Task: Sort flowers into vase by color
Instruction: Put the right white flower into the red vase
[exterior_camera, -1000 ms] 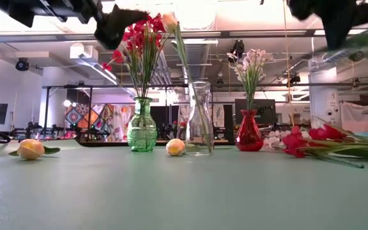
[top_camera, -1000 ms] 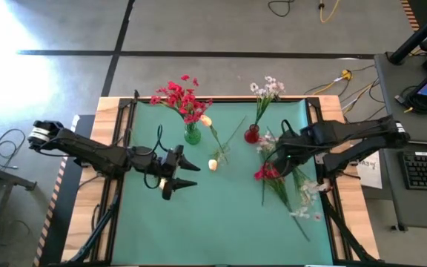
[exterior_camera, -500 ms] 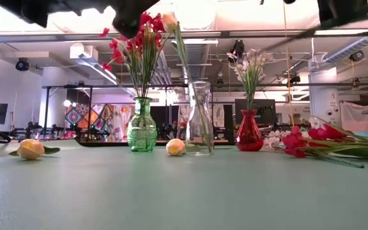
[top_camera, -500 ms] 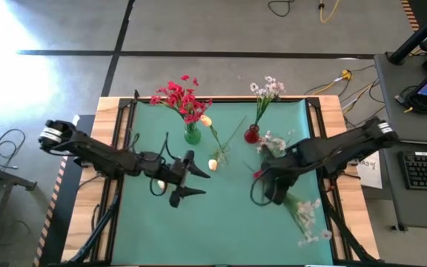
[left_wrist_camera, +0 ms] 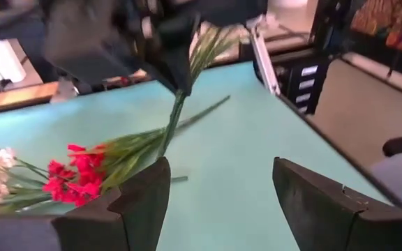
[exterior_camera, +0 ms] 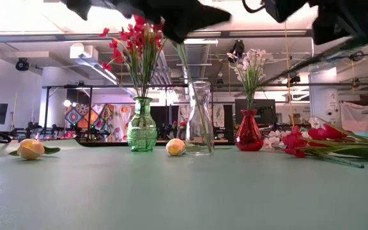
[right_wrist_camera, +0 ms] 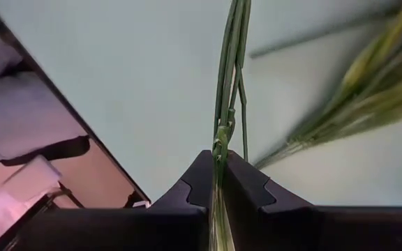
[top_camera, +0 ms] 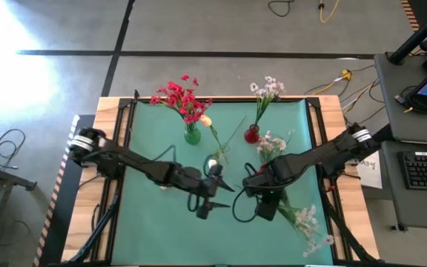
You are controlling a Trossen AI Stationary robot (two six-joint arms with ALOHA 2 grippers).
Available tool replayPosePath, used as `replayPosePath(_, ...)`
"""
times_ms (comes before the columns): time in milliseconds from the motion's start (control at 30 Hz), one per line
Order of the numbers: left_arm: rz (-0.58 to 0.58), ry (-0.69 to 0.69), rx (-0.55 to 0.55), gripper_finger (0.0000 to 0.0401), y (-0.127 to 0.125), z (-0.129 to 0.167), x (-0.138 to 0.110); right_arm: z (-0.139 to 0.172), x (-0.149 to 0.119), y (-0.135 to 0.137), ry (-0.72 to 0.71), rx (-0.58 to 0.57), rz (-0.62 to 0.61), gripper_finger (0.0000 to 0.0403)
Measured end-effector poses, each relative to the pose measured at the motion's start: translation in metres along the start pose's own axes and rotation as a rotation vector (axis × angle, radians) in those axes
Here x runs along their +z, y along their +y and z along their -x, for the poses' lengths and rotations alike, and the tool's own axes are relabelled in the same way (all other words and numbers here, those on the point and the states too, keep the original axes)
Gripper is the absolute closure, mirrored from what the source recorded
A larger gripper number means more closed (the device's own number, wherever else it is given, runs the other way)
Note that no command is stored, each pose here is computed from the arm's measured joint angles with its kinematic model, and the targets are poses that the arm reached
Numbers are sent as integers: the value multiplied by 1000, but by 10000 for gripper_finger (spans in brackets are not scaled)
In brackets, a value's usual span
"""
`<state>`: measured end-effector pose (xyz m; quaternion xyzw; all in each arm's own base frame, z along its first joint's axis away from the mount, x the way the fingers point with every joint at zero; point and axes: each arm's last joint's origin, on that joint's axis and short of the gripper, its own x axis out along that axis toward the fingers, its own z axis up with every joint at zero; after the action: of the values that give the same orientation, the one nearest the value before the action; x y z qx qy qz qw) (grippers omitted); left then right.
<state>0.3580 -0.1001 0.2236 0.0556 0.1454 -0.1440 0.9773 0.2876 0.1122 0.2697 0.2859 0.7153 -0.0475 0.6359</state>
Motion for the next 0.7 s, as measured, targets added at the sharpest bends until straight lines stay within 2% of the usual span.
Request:
replayPosePath(300, -7, 48, 0, 161, 1, -42, -11, 11, 8, 16, -40, 38, 51, 385)
replayPosePath(533, -11, 68, 2, 165, 3, -54, -9, 13, 8, 19, -49, 48, 60, 385)
replayPosePath(700, 1, 130, 35, 193, 7, -57, -14, 12, 8, 19, -51, 51, 62, 385)
